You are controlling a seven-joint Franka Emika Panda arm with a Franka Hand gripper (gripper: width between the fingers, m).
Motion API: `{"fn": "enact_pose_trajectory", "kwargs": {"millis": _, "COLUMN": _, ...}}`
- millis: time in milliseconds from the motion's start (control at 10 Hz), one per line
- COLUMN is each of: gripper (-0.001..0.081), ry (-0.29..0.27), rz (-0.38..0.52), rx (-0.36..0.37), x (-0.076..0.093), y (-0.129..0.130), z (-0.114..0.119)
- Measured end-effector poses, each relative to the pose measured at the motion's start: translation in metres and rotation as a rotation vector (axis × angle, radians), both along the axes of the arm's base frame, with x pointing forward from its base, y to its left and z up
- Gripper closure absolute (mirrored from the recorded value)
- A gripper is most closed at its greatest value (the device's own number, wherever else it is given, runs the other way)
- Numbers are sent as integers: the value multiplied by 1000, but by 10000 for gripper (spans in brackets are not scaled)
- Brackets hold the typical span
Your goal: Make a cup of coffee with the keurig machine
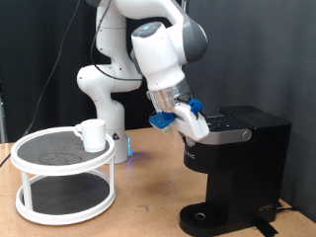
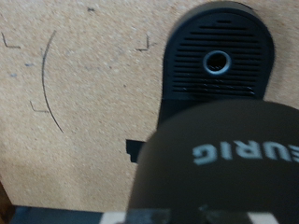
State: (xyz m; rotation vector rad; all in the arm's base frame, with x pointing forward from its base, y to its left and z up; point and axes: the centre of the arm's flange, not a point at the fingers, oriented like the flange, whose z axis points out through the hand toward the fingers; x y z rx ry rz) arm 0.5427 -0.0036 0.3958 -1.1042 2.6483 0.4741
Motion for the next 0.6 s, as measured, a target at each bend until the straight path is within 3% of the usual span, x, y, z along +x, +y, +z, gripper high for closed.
{"fn": "enact_pose_trajectory", "kwargs": {"millis": 400, "gripper": 806, "ry": 25, "rz": 29, "rx": 22, "x": -25, "y": -5, "z": 22}}
{"fn": "enact_pose_trajectory", "kwargs": {"millis": 600, "gripper": 806, "ry": 0, "rz": 29, "rx": 25, "x": -24, "y": -5, "z": 23}}
